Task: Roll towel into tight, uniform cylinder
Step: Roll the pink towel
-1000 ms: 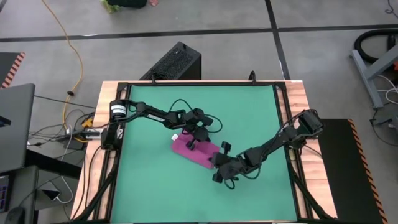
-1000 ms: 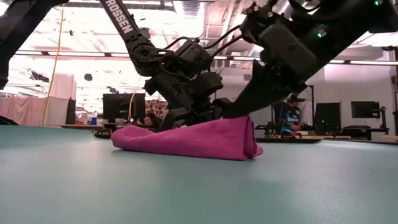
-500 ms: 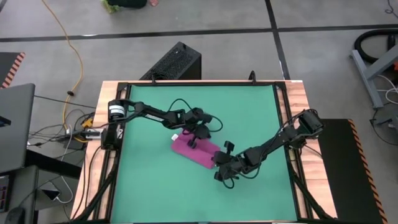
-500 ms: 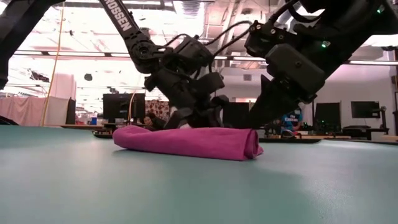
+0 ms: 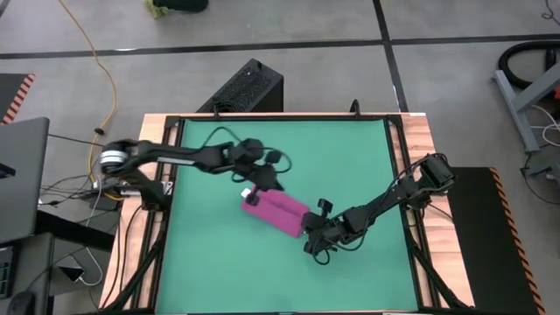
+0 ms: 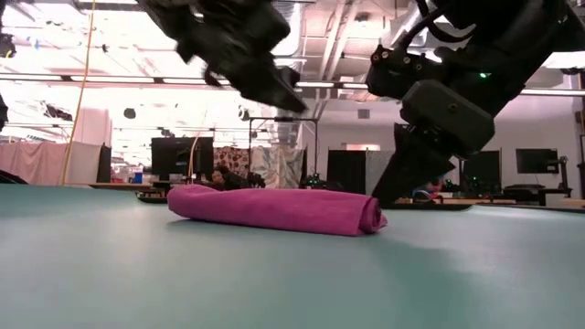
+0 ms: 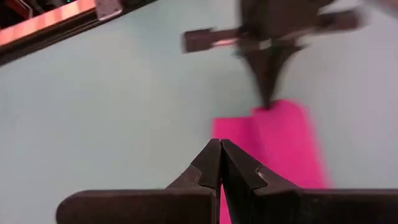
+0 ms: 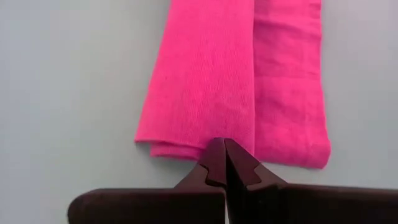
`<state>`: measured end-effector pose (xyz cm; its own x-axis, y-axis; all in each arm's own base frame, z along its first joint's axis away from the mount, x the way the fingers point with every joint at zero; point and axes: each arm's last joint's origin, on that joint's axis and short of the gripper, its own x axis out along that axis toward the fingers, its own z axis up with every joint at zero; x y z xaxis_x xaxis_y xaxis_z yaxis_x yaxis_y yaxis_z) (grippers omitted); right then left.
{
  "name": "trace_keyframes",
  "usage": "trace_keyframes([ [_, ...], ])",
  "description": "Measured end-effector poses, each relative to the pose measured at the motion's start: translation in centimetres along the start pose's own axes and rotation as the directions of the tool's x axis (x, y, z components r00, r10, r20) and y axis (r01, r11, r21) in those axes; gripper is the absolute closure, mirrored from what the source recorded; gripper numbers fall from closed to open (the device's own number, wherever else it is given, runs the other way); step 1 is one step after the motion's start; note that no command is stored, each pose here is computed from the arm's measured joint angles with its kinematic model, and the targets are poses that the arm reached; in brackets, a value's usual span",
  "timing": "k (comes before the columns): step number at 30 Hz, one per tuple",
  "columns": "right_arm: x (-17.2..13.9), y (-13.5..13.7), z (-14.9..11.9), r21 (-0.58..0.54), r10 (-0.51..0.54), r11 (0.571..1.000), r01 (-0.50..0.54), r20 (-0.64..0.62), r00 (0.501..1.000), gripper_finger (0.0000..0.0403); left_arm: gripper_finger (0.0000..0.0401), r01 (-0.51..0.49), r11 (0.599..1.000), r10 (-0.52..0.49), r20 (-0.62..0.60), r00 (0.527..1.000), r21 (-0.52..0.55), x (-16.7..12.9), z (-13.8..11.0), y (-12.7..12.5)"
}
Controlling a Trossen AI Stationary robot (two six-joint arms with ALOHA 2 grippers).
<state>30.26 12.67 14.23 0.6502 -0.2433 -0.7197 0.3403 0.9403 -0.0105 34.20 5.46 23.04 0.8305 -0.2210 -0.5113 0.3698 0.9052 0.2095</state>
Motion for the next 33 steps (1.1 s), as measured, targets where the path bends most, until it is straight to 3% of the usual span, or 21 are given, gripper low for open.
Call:
trace_keyframes([
  [6, 0.6, 0.0, -0.5, -0.014, 0.003, 1.000, -0.003, -0.041, 0.999, 0.0395, 0.0401, -0.010, 0.999, 0.014, 0.080, 0.997, -0.054, -4.1, -1.7, -4.4],
  [10, 1.8, 0.2, -1.2, -0.025, 0.001, 1.000, -0.003, -0.058, 0.998, 0.0395, 0.0401, -0.084, 0.993, 0.099, 0.204, 0.974, -0.084, -5.5, -3.9, -7.3],
  [14, 1.9, 0.6, -1.6, -0.030, -0.033, 0.999, 0.032, -0.027, 0.999, 0.0395, 0.0401, -0.231, 0.970, 0.241, 0.175, 0.955, -0.078, -6.6, -6.3, -9.2],
  [20, -0.9, 1.5, -1.2, -0.016, -0.053, 0.998, 0.054, 0.085, 0.995, 0.0395, 0.0401, -0.230, 0.961, 0.255, 0.174, 0.951, -0.151, -6.8, -7.9, -10.4],
  [25, -3.4, 2.5, -0.7, 0.055, -0.064, 0.997, 0.053, 0.214, 0.975, 0.0395, 0.0401, -0.360, 0.918, 0.383, 0.137, 0.913, -0.165, -7.0, -7.9, -10.1],
  [28, -2.8, 2.9, -0.2, 0.066, -0.035, 0.998, 0.019, 0.254, 0.967, 0.0395, 0.0401, -0.400, 0.900, 0.421, 0.105, 0.901, -0.176, -7.0, -8.5, -9.3],
  [33, -0.6, 2.8, 0.8, 0.010, -0.014, 1.000, 0.012, 0.300, 0.954, 0.0395, 0.0401, -0.333, 0.915, 0.363, 0.105, 0.926, -0.227, -6.9, -9.0, -9.0],
])
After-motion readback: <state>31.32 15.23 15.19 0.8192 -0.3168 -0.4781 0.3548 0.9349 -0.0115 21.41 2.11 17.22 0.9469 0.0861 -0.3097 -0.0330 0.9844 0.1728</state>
